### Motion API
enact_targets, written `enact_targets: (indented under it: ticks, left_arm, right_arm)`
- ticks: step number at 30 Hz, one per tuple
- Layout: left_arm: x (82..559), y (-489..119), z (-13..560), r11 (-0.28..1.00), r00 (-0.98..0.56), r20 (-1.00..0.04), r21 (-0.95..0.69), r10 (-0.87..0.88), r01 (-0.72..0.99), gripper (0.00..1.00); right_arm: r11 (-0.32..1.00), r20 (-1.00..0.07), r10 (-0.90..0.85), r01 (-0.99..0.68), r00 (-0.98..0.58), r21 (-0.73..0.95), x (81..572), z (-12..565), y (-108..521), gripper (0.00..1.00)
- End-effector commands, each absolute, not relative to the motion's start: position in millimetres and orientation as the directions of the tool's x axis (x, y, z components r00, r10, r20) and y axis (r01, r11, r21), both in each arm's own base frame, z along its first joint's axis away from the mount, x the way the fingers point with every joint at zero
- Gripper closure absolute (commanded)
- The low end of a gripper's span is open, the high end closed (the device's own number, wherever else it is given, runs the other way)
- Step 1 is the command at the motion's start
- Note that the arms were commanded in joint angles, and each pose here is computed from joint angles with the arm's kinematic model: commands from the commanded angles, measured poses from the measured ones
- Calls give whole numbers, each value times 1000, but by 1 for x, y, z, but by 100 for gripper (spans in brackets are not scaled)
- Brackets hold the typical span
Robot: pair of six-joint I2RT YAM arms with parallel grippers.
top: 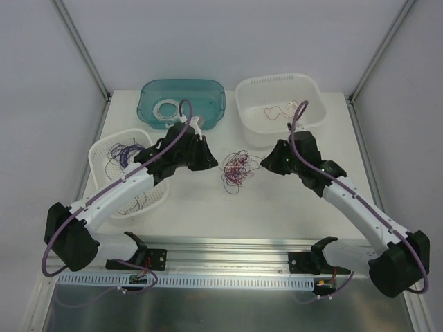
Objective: Untangle the cables
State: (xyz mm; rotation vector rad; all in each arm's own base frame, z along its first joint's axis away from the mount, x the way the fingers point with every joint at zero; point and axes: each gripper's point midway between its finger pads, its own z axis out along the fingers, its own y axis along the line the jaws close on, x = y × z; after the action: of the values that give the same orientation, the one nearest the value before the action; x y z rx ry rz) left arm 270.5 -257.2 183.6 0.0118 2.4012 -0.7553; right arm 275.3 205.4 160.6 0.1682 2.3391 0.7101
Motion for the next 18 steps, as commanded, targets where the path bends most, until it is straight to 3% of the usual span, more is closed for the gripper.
enact_targets:
  ticks: [1, 2, 6, 12, 14, 15, 18]
  left_arm:
    - [275, -214, 199, 885, -742, -659, -412, -124, 218, 100]
    - [273, -217, 204, 876, -740, -662, -420, -117, 237, 100]
    - [267, -246, 213, 791, -775, -620, -531, -118, 304, 100]
    - [262, -259, 157, 783, -856, -500, -582, -132, 219, 100]
    - [261, -258, 144, 794, -870, -477, -574, -127, 198, 100]
    - [260, -259, 136, 799, -880, -460, -571, -121, 189, 100]
    - [255, -262, 126, 794, -895, -435, -577, -103, 189, 100]
  right_arm:
    - [973, -621, 213, 107, -754, 205, 260, 162, 105, 99]
    - [974, -667, 200, 71, -718, 216, 267, 191, 105, 99]
    - [968, -656, 161, -12, -738, 252, 264, 213, 119, 97]
    - [965, -527, 149, 6, -837, 263, 246, 142, 127, 88]
    - [971, -499, 142, 23, -855, 238, 241, 127, 123, 80]
    - [976, -482, 124, 19, -868, 217, 239, 119, 122, 71]
    - [982, -474, 79, -13, -877, 188, 237, 116, 121, 55]
